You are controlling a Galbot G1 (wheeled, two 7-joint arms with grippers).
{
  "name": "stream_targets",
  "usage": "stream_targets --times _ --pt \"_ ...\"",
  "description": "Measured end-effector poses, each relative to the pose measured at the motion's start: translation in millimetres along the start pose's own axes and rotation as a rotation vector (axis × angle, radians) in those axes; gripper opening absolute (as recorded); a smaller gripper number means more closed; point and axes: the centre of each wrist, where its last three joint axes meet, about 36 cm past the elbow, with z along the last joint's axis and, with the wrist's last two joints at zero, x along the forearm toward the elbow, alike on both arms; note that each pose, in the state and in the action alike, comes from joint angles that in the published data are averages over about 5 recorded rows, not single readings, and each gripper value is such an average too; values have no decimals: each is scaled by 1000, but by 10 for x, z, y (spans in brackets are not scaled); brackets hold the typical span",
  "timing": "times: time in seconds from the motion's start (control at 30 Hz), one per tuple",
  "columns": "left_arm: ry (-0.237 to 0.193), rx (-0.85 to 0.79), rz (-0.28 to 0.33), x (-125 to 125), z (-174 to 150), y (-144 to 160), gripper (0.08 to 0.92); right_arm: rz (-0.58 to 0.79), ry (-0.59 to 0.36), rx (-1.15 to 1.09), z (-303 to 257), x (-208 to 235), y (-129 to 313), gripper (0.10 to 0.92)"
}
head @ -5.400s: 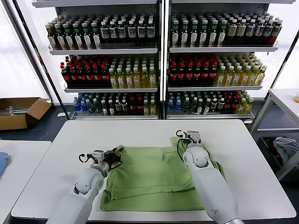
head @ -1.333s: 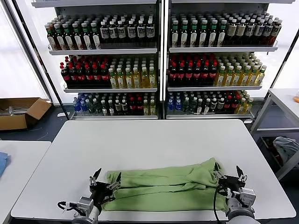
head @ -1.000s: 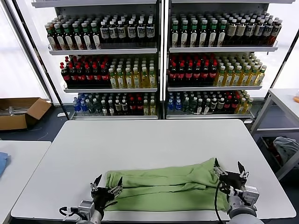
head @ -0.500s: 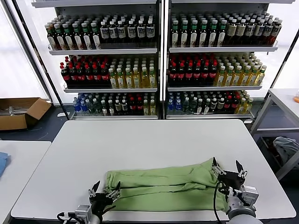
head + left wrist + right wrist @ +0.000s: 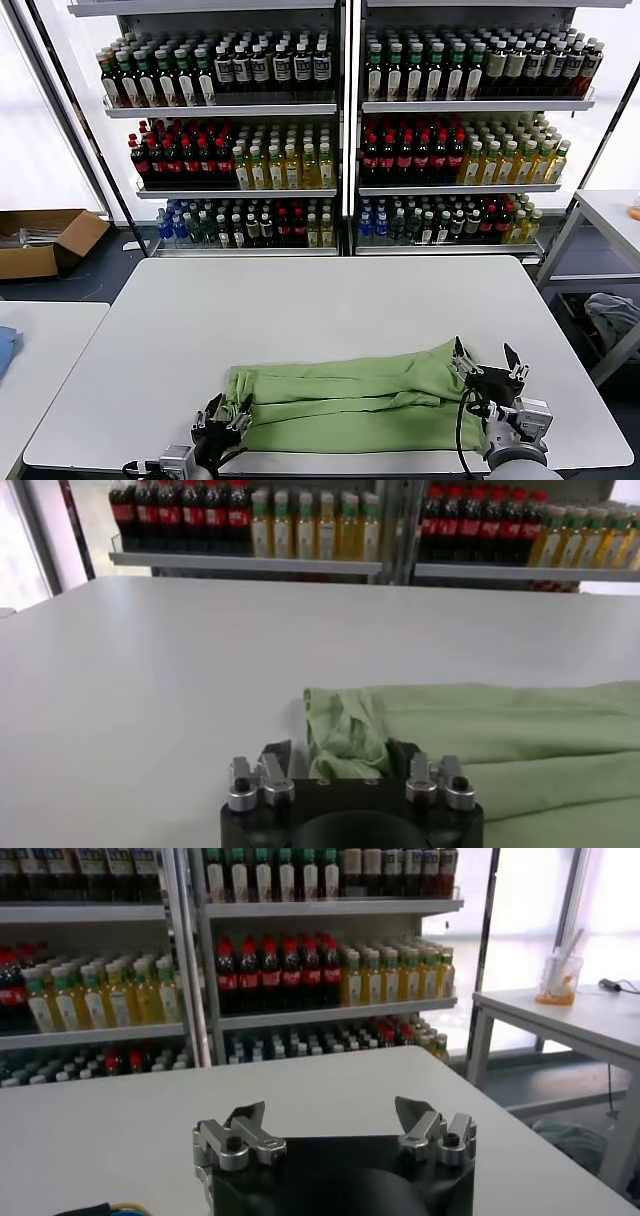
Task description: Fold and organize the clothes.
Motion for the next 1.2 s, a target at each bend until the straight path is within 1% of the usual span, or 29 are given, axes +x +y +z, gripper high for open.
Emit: stream_targets --times 0.3,0.53,0.6,0.77,0.93,1.07,1.2 --pt "-4 -18 18 4 96 -5 324 4 7 10 25 -48 -22 823" --pt "-31 -24 25 -25 137 0 134 6 9 14 37 -83 -37 823" --pt "-41 -28 25 -33 138 10 109 5 8 14 35 -90 -38 823" --pt "-69 -48 18 -39 80 65 106 0 4 16 19 -112 -28 823" --pt "-98 -77 -7 -47 -50 248 106 -5 5 16 12 -121 -6 823" --pt "-106 -104 -52 -74 -167 574 106 -8 4 18 -6 -116 1 823" --pt "-105 -138 -125 -114 -308 1083 106 -9 -4 15 -41 -107 -1 823"
